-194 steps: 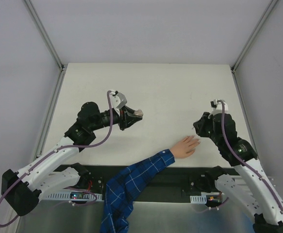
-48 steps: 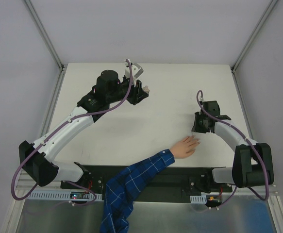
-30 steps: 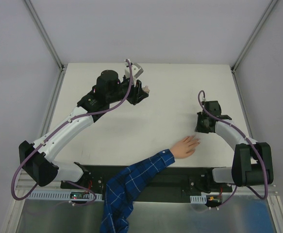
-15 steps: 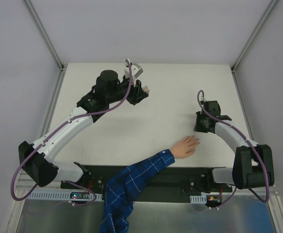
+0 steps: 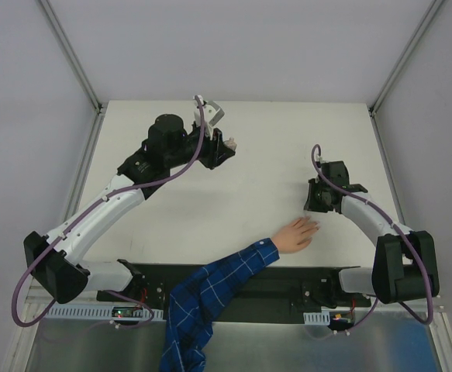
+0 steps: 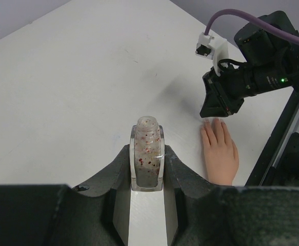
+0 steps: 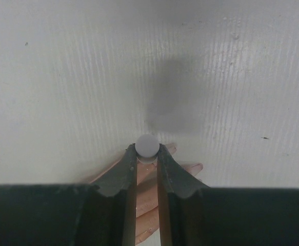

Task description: Paint the nails

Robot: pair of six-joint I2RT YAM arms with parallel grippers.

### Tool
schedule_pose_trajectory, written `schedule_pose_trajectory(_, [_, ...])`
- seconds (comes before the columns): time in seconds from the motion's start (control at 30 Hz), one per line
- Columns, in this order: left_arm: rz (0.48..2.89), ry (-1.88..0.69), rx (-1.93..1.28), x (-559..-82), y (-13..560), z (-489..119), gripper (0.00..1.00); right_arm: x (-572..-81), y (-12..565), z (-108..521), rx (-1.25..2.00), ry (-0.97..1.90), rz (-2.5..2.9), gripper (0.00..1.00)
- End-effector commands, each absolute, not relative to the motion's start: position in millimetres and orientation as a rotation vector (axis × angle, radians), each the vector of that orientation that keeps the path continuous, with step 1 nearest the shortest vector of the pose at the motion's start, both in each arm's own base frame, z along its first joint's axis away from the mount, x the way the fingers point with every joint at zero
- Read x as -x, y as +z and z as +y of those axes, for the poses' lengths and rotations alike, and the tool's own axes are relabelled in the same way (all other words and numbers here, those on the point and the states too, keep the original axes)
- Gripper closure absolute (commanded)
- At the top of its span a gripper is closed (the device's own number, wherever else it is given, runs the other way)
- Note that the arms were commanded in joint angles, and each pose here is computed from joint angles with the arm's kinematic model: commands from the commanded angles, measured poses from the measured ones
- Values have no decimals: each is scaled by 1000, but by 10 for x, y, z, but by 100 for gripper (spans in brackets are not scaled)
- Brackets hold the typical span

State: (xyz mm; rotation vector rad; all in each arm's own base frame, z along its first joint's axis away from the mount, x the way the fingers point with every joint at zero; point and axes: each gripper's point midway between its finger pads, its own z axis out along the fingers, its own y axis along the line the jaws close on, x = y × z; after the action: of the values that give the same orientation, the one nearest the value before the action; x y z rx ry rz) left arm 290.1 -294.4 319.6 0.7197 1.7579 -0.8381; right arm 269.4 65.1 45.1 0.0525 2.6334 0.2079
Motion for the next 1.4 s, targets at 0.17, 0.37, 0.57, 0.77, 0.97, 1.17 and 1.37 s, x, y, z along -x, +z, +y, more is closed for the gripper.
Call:
schedule_pose_trajectory(0.17, [1704,-849,-668,-2880,3405,-2860,100,-2754,520,655,-72,196,2612,100])
schedule_pose_trajectory(0.37, [1697,-842,-666,-2880,3429,-2850,100,-2799,503,606,-97,158,2615,100])
schedule_pose_trajectory(0.57, [1693,-834,-664,-2869,3433,-2828,100,-2819,492,492,-126,91,2611,99])
schedule_pose_trajectory(0.77, [1695,-835,-668,-2882,3431,-2843,100,-2866,499,465,-136,74,2607,100])
schedule_pose_trajectory(0.97, [1694,-828,-666,-2895,3426,-2834,100,-2879,490,401,-157,39,2609,100])
schedule_pose_trajectory(1.17, [1702,-831,-678,-2909,3392,-2860,100,-2875,465,352,-176,26,2615,100])
schedule_pose_trajectory(1.37, [1693,-831,-686,-2918,3415,-2873,100,-2855,472,346,-174,27,2612,99])
